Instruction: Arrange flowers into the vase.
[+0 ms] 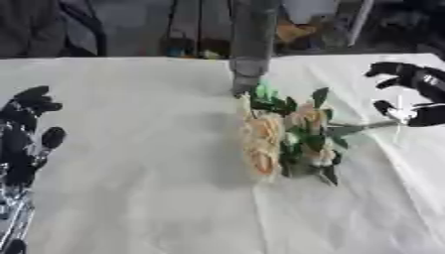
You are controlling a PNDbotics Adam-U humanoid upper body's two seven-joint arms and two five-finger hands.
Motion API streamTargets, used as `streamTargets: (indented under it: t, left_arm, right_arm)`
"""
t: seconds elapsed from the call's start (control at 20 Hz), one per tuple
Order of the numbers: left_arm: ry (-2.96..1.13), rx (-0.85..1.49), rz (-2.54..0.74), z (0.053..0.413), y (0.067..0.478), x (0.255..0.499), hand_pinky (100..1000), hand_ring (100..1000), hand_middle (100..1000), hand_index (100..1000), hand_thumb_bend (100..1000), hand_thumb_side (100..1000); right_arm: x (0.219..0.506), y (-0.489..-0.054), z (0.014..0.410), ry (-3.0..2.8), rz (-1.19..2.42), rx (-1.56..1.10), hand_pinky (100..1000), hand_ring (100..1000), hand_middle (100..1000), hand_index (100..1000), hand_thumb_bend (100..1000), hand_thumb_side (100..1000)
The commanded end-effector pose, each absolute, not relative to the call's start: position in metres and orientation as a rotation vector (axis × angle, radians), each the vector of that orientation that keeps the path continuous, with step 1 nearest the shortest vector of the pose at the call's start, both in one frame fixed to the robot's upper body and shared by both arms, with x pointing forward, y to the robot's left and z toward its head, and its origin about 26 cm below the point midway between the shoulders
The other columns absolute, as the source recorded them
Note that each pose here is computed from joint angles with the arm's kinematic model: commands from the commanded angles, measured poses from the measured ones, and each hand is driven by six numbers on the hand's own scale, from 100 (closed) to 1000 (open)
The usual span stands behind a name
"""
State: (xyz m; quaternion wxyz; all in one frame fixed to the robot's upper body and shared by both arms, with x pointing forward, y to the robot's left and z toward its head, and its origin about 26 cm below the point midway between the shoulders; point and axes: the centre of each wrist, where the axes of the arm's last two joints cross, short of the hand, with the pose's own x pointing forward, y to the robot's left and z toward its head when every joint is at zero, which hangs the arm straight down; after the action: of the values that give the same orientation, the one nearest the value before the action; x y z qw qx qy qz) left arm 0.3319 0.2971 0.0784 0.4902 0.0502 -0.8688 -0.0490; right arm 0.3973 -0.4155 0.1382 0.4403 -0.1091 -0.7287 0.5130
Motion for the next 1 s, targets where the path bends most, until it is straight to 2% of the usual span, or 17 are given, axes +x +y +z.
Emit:
streamTargets:
  t: [0.05,1.0]
  left_arm:
    - [-2.137,0.131,-0.144,0.088,0.301,0.334,925,661,754,644,1000,497]
    - [-2.135,0.125,-0.146,0.087,0.300,0.334,925,669,754,644,1000,497]
  right_arm:
    - [0.399,-0.421,0.155,-1.806,1.546,-0.271,828,967,845,960,300,194]
    - [0.407,-0.404,0.132,-1.761,1.608,-0.253,820,947,820,945,226,204]
